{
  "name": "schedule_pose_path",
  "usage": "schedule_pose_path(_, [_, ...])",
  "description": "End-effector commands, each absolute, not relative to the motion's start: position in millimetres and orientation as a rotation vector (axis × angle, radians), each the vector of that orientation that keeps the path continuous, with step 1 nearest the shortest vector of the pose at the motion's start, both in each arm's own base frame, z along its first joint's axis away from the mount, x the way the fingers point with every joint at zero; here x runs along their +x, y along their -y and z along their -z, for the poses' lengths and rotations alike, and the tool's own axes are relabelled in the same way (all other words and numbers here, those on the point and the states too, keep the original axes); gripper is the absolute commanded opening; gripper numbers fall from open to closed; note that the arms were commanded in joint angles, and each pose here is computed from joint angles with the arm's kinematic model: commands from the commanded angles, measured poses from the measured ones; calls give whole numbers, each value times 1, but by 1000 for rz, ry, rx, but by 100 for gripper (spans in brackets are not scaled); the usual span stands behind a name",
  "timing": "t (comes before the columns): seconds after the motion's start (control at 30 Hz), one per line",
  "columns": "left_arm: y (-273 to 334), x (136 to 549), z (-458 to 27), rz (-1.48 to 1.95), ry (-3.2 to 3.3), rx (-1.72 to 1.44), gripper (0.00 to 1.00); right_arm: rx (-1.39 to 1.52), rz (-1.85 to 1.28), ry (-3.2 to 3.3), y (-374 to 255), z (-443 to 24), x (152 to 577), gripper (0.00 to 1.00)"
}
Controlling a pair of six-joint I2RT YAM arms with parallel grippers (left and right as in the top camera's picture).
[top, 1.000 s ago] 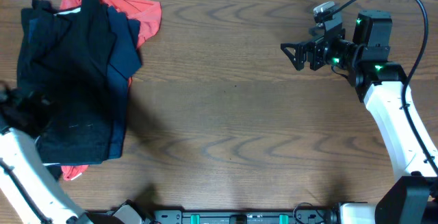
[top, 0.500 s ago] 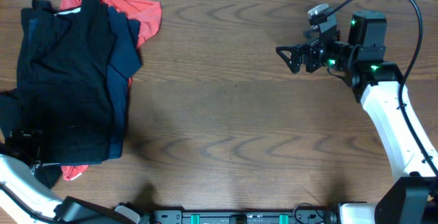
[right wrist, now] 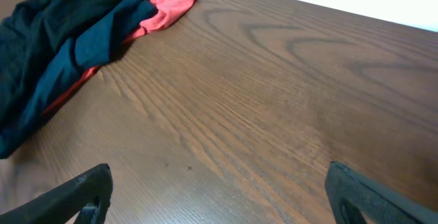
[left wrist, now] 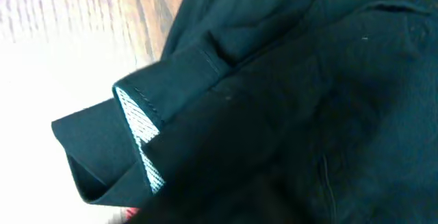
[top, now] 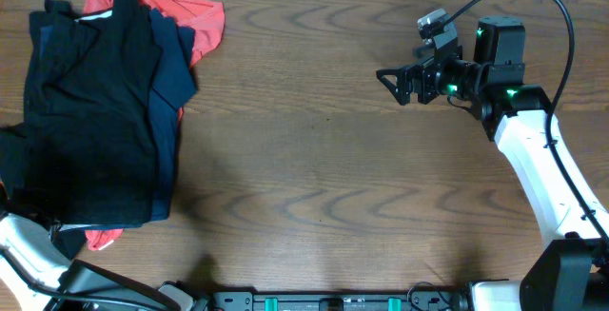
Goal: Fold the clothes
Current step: 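Reach the left gripper into the clothes pile and grasp the black shorts, then drag the black shorts with the left gripper rightward onto open table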
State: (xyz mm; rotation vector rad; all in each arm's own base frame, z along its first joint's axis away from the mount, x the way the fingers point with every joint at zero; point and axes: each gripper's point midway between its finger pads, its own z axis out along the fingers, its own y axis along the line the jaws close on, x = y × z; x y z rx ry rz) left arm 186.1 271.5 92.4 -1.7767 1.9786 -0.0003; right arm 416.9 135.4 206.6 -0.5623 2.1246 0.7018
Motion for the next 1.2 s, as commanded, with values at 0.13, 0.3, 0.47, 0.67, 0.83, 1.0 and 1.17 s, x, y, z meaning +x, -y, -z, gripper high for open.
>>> schedule_pose_path(0.13, [-237, 260, -137, 511, -1896, -1407, 6, -568, -685, -2083, -134, -216, 426, 76])
schedule_pose_path(0.3, [-175, 309, -172, 640, -1985, -1102, 6, -497, -663, -1988, -120, -247, 437, 68])
schedule_pose_path(0.47, [-47, 372, -196, 839, -2107, -700, 6, -458, -595, -1880, -97, -286, 439, 81])
schedule_pose_path(0.67, [132, 417, -205, 913, -2102, -223, 6, -385, -538, -1878, -63, -301, 431, 82])
schedule_pose_path(0.83, [255, 413, -192, 983, -2017, 6, 6, -296, -504, -1893, -33, -305, 427, 85])
schedule_pose_path(1.0, [343, 389, -156, 1099, -2032, 80, 6, -236, -479, -1920, -10, -300, 426, 87])
schedule_pose_path(1.17, [396, 360, -142, 1169, -2072, 183, 6, -199, -462, -1932, 3, -298, 425, 88])
